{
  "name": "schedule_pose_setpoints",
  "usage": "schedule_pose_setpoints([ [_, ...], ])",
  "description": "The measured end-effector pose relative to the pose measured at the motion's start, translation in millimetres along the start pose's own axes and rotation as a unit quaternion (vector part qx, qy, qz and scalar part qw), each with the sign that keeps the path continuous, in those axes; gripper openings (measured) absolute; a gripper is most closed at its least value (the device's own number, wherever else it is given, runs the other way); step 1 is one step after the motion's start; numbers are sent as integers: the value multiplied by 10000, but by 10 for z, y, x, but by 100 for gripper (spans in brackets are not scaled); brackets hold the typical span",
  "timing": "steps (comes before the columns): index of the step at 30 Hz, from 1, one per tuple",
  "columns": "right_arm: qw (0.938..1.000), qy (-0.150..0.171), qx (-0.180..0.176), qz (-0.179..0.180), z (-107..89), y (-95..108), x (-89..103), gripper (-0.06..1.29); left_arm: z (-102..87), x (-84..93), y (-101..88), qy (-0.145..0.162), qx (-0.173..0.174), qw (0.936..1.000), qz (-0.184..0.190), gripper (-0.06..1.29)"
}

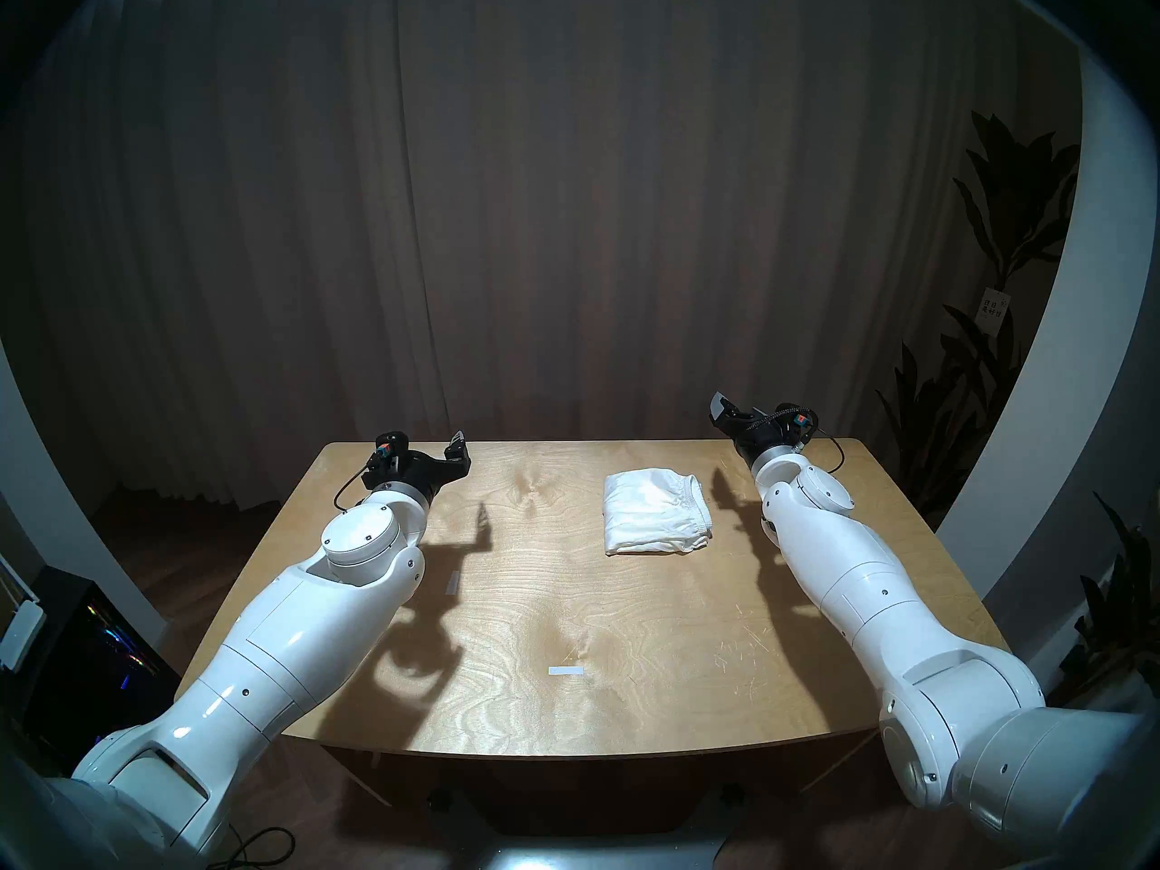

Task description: Fold the pants in half lengthwise, then in half again, and set them down flat

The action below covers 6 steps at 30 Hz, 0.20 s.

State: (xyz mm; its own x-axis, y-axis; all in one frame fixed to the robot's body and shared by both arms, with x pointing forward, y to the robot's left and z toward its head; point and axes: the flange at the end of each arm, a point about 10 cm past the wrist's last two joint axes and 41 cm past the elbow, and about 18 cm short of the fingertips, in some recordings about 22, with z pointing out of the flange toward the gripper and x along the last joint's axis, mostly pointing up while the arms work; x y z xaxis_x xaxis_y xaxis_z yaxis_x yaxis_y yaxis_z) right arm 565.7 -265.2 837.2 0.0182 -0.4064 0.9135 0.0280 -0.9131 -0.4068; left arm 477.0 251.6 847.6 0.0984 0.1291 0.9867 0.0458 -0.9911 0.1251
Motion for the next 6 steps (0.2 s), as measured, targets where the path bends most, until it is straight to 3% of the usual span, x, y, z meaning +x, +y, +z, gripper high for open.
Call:
schedule_pose_setpoints([
  [6, 9995, -120, -303, -55, -64, -34, -11, 120, 1, -5, 2, 0, -22, 10000, 9, 125],
])
